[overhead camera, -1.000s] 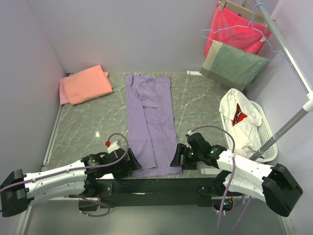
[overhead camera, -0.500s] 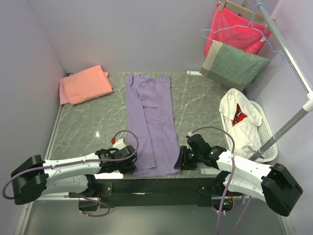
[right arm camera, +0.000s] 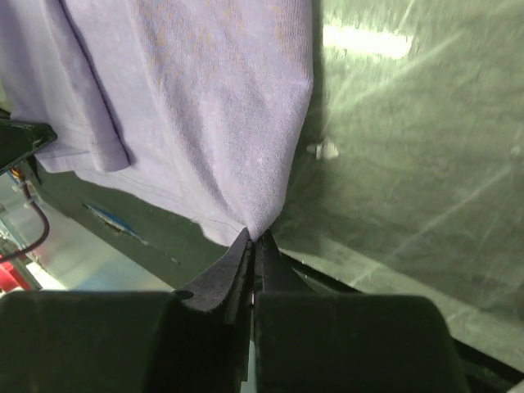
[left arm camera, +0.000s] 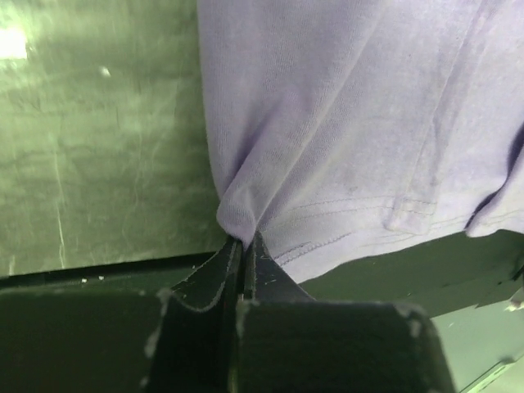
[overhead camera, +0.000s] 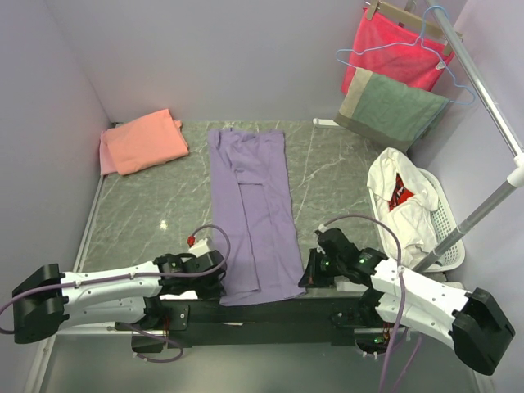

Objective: Fold and stack the t-shirts
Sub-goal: Grab the bottom of the folded rectangular tshirt with both arms, then fold the folded rectangular tshirt in 1/3 of the way

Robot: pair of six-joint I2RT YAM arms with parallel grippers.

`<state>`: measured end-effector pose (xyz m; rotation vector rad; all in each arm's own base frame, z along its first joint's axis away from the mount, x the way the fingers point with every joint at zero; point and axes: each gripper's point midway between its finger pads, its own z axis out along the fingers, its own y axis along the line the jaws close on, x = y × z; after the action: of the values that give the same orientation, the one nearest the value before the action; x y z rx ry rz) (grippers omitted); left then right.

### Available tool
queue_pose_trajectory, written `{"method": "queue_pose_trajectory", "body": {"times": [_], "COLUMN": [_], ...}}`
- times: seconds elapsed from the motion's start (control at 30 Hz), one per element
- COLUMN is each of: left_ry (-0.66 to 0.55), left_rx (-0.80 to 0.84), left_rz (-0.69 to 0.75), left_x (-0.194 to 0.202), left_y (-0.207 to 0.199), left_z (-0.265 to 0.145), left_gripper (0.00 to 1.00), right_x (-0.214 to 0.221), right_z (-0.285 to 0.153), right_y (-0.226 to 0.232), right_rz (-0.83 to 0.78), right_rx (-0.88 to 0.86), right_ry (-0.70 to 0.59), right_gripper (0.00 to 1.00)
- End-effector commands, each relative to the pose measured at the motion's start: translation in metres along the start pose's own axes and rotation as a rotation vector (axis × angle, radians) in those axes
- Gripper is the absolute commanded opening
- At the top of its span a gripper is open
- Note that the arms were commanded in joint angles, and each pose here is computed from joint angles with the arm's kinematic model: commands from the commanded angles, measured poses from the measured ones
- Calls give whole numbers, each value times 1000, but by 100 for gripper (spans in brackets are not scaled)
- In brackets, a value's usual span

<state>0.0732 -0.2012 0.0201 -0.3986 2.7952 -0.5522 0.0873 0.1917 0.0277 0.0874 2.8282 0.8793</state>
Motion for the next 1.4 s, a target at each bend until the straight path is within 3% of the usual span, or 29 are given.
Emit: {"method": "queue_pose_trajectory", "body": {"times": [0.0,0.13,0.33,0.57,0.77,1.13,1.37], "left_ry": [54,17,-145,-263,-365,-391,-381], "left_rx": [-19,-20,-17,-18,-10,-32,-85], "left_rz": [15,53,74,54,17,70,40], "left_x": [13,2,-37,-79,-140,-216,-261], "left_y": [2,-17,-44,-56,-63,-82,-66], "left_z": [-5,-13,-32,-37,-34,-4,28], "left_gripper": [1,1,1,1,1,1,1], "right_x": [5,-5,-38,-76,-113,-200,-251], "right_z": [-8,-13,-24,-24,-18,1,23], "right_y": [6,26,59,77,85,90,71], "right_rz": [-32,-61,-126,-198,-254,-256,-235], "right_rx": [-21,-79,-114,-41,47,99,162], "right_ry": [21,-6,-96,-162,-196,-214,-195], "right_gripper": [0,0,0,0,0,0,1]}}
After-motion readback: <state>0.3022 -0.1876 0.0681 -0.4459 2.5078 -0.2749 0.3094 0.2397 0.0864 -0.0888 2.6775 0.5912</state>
